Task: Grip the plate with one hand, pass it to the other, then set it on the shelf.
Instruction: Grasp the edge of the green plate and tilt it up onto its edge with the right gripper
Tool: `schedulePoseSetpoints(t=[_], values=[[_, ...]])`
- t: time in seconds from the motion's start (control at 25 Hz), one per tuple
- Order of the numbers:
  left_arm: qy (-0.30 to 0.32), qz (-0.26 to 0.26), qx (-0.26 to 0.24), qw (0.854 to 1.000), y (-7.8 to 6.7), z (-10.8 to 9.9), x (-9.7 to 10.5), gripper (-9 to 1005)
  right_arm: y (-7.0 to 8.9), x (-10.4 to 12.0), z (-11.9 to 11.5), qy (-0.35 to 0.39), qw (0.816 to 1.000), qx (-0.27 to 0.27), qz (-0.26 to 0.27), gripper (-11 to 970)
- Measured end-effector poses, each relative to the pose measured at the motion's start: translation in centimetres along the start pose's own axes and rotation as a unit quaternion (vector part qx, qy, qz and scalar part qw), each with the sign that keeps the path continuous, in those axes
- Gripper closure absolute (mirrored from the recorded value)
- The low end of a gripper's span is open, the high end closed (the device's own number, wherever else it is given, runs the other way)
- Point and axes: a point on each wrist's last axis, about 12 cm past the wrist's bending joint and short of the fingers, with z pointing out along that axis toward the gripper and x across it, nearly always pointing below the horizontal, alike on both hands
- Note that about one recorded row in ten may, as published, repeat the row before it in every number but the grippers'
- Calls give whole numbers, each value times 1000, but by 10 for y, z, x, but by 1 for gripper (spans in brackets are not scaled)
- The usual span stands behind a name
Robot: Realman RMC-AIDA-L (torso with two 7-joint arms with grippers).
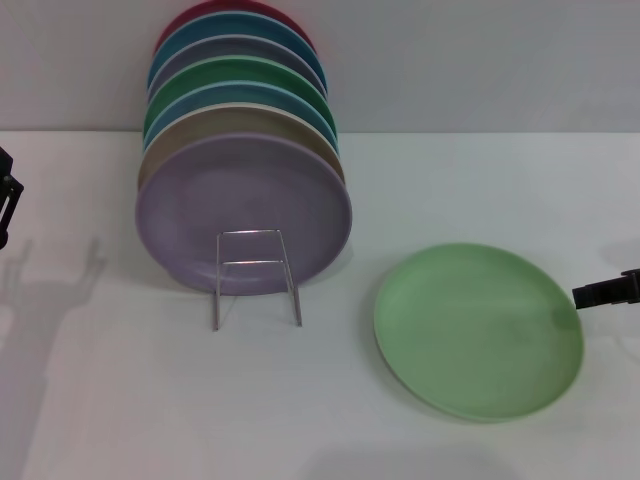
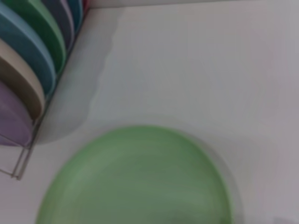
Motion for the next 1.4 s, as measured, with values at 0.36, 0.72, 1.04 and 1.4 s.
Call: schedulePoseSetpoints(t=[0.36,0.72,1.04,1.4], values=[[-6,0,0,1000,0,0,-1,138,-5,-8,10,26,1000,10,8,417],[-16,0,-2,1000,1,-4,-4,138,-6,-14,22,47,999,23,2,418],[-14,1,-3,1000,1,-6,-3,138,-7,-16,25,49,998,29,-2,418],[-13,3,-5,1000,3,-8,-3,138,-5,-14,33,52,998,23,-4,419]])
